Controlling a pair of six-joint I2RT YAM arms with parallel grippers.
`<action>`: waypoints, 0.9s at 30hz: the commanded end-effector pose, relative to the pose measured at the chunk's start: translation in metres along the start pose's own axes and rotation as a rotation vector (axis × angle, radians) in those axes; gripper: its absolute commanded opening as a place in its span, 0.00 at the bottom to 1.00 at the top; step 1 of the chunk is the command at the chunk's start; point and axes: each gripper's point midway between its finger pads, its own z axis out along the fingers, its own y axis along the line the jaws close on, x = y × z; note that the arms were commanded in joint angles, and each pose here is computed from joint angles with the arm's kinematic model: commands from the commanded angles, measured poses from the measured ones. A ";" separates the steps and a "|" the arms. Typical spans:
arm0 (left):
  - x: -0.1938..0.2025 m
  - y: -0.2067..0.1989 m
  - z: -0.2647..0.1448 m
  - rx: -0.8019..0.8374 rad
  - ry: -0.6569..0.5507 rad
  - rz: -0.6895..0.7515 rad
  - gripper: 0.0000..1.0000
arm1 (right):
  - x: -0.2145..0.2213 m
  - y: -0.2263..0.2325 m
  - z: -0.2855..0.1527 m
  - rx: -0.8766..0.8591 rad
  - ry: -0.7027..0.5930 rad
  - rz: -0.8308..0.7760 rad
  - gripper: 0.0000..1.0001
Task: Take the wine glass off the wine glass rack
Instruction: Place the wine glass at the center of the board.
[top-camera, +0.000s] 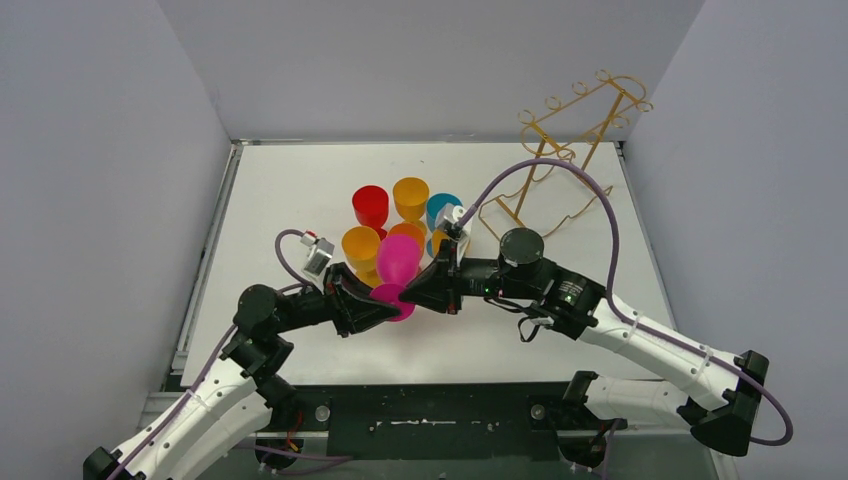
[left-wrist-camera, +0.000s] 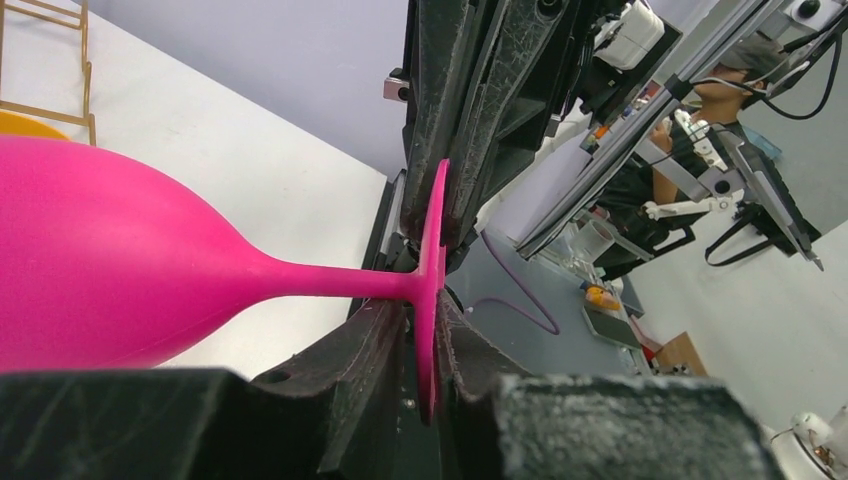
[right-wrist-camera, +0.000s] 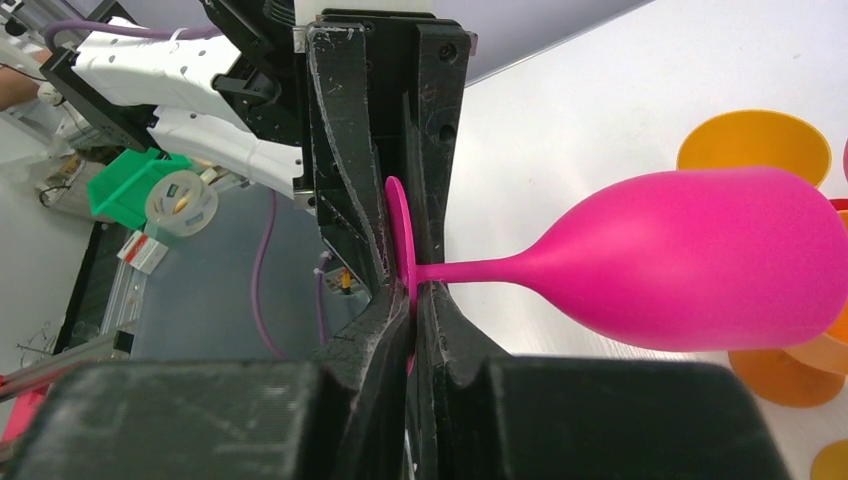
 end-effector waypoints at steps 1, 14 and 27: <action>-0.009 -0.011 -0.001 0.029 -0.032 0.050 0.17 | -0.023 0.010 -0.004 -0.012 -0.105 -0.060 0.00; -0.002 -0.032 -0.008 0.126 0.017 0.150 0.00 | -0.028 0.024 -0.016 -0.055 -0.140 -0.065 0.36; 0.020 -0.055 -0.027 0.281 0.017 0.302 0.00 | -0.081 -0.041 -0.047 0.184 -0.220 0.055 0.85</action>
